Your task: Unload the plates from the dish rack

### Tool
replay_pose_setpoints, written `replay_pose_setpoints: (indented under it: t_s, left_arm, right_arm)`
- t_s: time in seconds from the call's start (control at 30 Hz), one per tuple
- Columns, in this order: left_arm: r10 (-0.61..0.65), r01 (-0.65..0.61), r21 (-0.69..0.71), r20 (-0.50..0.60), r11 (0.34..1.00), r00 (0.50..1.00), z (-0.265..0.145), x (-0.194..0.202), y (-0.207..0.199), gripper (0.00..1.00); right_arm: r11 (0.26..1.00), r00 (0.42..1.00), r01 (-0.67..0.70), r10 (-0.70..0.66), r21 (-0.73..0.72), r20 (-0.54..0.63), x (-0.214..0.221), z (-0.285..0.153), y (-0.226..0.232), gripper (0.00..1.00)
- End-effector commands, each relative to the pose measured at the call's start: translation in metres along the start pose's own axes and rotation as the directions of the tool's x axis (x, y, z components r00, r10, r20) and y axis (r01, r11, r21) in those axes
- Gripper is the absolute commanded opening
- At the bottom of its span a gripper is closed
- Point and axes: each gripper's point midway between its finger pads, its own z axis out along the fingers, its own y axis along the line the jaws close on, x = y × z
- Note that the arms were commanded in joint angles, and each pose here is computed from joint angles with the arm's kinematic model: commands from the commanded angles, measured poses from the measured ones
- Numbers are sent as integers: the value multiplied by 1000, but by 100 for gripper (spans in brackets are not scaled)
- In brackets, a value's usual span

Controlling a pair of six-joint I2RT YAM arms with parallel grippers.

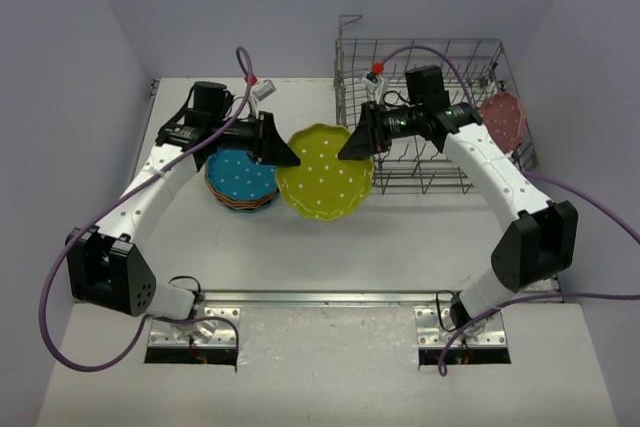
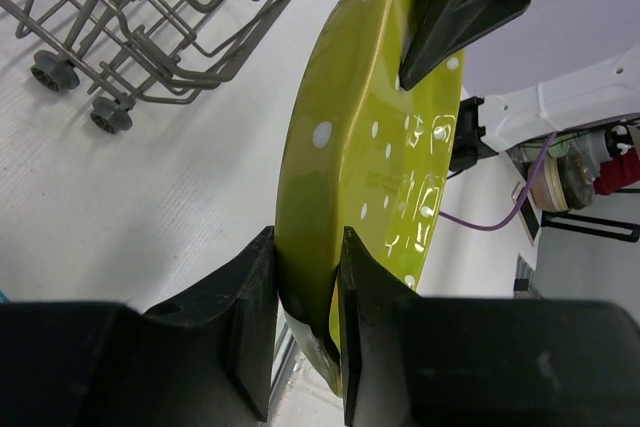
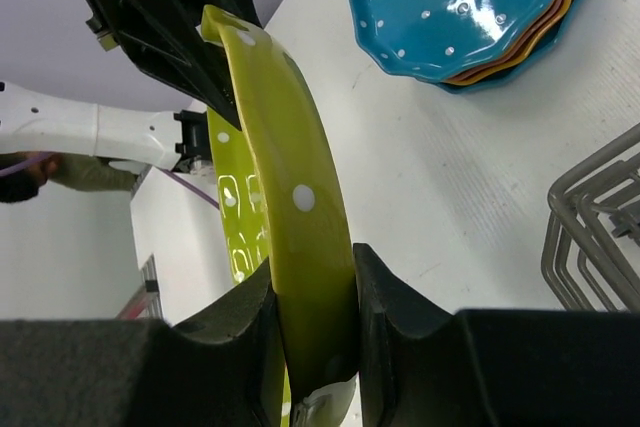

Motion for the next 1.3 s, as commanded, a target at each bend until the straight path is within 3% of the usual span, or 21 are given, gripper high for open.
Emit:
replay_pose_setpoints:
  t_s: [0.0, 0.07, 0.2, 0.43, 0.6, 0.97, 1.17, 1.27]
  left_arm:
    - [-20, 18, 57, 33, 998, 999, -21, 0, 7, 0]
    - [-72, 68, 69, 56, 995, 996, -35, -2, 19, 0]
    - [-159, 160, 0, 110, 987, 981, -67, -6, 54, 0]
    - [-162, 205, -229, 192, 952, 968, -114, -18, 121, 0]
    - [-195, 276, -415, 228, 867, 954, -145, -11, 181, 0]
    - [-211, 292, -589, 204, 753, 956, -161, 8, 236, 0]
    - [-197, 277, -686, 195, 673, 961, -174, 19, 250, 39]
    - [-156, 254, -728, 200, 637, 967, -183, 15, 253, 48]
  right_arm:
    - [995, 998, 40, -35, -88, 55, -26, -5, 32, 40]
    - [997, 998, 27, -24, -68, 54, -24, -4, 28, 62]
    - [1000, 998, 20, -19, -19, 66, -27, -7, 24, 91]
    - [999, 995, 38, -39, 10, 92, -33, -17, 28, 94]
    - [998, 991, 56, -60, 34, 119, -37, -30, 29, 95]
    - [996, 986, 64, -73, 62, 149, -42, -45, 28, 97]
    - [991, 981, 76, -93, 108, 168, -51, -57, 20, 98]
    - [983, 974, 81, -114, 167, 196, -61, -73, 11, 98]
